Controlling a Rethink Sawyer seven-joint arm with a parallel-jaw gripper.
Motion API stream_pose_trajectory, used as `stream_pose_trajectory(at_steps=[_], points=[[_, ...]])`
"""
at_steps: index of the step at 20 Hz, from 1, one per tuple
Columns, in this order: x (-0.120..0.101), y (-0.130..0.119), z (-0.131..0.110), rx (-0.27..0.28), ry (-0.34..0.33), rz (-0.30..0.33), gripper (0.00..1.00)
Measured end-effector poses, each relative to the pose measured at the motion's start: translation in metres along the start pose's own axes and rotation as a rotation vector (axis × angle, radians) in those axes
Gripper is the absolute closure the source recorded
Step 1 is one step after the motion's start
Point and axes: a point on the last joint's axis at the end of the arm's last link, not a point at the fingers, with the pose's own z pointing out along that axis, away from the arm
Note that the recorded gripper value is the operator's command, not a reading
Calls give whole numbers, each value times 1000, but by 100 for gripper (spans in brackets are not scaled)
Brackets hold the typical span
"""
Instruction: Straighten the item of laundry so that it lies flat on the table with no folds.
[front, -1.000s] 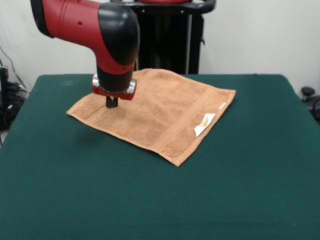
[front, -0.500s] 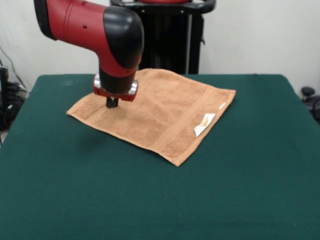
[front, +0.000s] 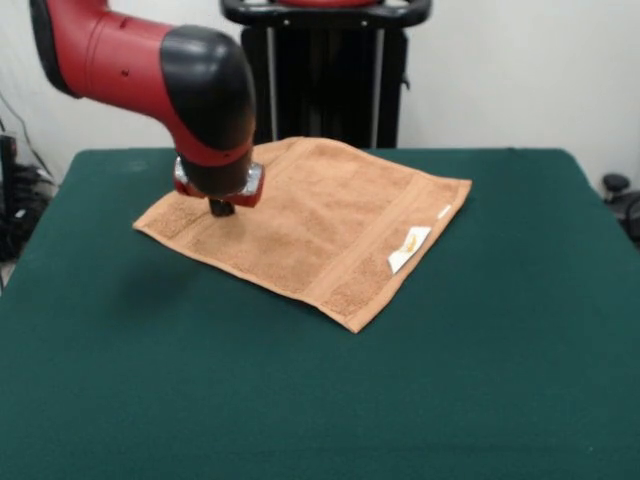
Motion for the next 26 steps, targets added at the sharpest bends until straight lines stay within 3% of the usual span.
stream_pose_trajectory(at_steps=[6, 13, 26], points=[[-17, -16, 1, -120, 120, 29, 100], [-28, -26, 3, -190, 202, 33, 100], [-31, -24, 3, -185, 218, -1, 100]])
